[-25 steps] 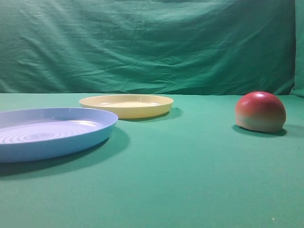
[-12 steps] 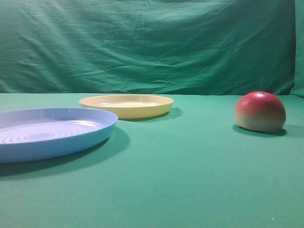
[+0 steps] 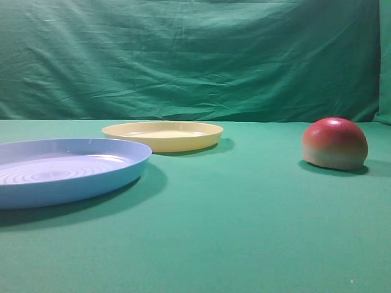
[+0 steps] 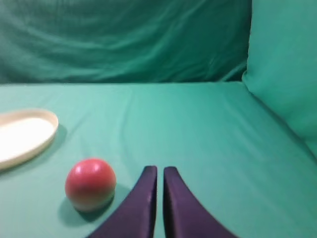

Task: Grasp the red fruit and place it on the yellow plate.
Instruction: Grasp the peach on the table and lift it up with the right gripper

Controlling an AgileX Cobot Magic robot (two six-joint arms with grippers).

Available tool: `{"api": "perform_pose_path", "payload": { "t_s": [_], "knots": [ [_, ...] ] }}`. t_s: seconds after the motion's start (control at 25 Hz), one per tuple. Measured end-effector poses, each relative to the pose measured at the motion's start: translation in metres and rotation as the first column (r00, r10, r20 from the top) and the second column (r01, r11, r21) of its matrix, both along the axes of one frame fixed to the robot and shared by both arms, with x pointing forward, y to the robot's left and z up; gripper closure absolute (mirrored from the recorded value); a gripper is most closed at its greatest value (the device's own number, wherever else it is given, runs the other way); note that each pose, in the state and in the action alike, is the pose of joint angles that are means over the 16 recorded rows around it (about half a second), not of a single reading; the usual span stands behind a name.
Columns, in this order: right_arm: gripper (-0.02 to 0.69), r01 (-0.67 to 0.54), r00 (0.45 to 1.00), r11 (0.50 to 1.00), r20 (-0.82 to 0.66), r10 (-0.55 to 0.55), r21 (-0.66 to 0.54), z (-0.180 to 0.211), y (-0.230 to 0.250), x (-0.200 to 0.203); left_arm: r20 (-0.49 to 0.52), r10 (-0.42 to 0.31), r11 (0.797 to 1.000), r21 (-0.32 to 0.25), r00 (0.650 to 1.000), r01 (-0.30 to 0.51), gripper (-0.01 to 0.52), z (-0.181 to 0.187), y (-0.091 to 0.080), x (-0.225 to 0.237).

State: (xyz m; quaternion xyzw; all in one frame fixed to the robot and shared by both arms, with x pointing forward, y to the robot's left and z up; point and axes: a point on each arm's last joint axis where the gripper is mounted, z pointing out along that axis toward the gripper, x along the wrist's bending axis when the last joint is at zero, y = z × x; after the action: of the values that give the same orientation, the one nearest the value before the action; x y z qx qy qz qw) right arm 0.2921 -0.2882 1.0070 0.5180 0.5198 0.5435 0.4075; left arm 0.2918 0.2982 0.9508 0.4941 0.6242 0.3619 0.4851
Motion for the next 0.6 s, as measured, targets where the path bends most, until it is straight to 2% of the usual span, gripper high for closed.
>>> {"api": "perform_pose_path", "payload": {
  "t_s": [0.16, 0.32, 0.6],
  "knots": [
    [0.665, -0.026, 0.998, 0.999, -0.061, 0.025, -0.025, 0.024, 0.003, 0.007, 0.000, 0.000, 1.000, 0.000, 1.000, 0.000, 0.357, 0.000, 0.000, 0.000],
    [0.665, -0.063, 0.982, 0.997, -0.183, 0.052, -0.053, 0.041, 0.006, 0.023, 0.000, 0.000, 1.000, 0.000, 1.000, 0.000, 0.357, 0.000, 0.000, 0.000],
    [0.665, -0.135, 0.880, 0.989, -0.465, 0.094, -0.056, 0.042, 0.013, 0.067, 0.000, 0.000, 1.000, 0.000, 1.000, 0.000, 0.357, 0.000, 0.000, 0.000]
  ]
}}
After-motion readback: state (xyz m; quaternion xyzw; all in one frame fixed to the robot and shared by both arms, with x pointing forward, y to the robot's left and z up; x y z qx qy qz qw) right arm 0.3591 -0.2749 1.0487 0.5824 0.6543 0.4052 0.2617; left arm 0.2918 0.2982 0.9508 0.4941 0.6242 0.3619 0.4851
